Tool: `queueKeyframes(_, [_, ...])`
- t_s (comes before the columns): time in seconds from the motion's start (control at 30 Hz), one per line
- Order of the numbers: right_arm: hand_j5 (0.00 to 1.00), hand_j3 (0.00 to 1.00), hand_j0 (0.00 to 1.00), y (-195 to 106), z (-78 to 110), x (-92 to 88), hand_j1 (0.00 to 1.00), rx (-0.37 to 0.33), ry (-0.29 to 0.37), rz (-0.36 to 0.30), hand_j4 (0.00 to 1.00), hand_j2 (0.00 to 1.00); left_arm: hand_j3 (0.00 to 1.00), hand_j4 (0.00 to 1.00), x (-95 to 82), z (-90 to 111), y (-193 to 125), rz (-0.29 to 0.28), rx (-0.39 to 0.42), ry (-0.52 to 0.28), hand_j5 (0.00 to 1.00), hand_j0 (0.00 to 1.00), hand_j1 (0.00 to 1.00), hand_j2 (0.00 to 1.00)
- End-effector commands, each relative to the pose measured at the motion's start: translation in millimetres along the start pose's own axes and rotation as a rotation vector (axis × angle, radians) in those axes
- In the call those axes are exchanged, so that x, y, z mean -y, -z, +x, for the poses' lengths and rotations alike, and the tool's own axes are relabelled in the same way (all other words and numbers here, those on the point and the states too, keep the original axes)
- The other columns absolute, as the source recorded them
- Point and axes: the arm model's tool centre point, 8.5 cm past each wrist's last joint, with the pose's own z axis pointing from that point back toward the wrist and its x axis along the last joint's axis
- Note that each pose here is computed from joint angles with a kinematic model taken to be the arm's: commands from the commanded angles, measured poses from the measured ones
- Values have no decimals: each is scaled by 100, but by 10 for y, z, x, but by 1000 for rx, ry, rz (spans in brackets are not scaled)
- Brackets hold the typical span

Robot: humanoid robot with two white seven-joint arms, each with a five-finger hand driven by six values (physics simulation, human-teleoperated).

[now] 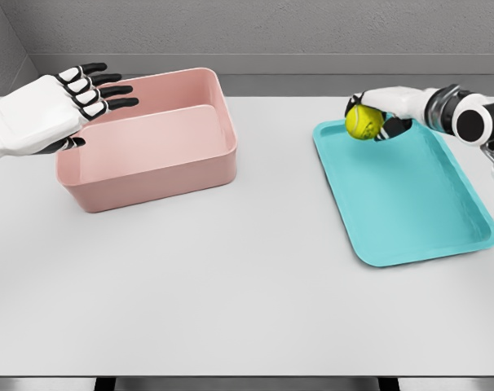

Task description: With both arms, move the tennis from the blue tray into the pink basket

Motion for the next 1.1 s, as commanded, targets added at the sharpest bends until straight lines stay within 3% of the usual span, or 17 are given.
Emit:
queueKeyframes(0.0, [50, 50, 50, -93, 327, 88, 50, 68, -42, -37, 50, 50, 100, 100, -7, -3, -3, 4, -1, -4, 100, 100, 100, 100])
queueKeyframes(0.23, [50, 50, 50, -380, 985, 71, 50, 250, -155, -86, 50, 50, 100, 100, -10, 0, -1, 5, 1, -4, 100, 100, 100, 100])
queueKeyframes(0.3, [50, 50, 50, -343, 1028, -119, 50, 284, -156, -52, 50, 50, 100, 100, -10, 0, -1, 5, 1, -4, 100, 100, 100, 100])
queueKeyframes(0.57, [50, 50, 50, -327, 1244, -376, 50, 461, -245, -13, 50, 50, 100, 100, -10, 0, -1, 5, 1, -4, 100, 100, 100, 100])
queueKeyframes(0.83, [51, 51, 51, -218, 1788, -515, 51, 628, -243, -13, 51, 51, 100, 100, -13, 4, 1, 5, 2, -4, 100, 100, 100, 100])
queueKeyframes(0.9, [51, 51, 51, -186, 1901, -582, 51, 653, -247, 4, 51, 51, 100, 100, -16, 7, 3, 6, 3, -3, 100, 100, 100, 100])
queueKeyframes(1.07, [51, 51, 51, -166, 1932, -653, 51, 657, -247, 23, 51, 51, 100, 100, -16, 7, 3, 6, 3, -3, 100, 100, 100, 100])
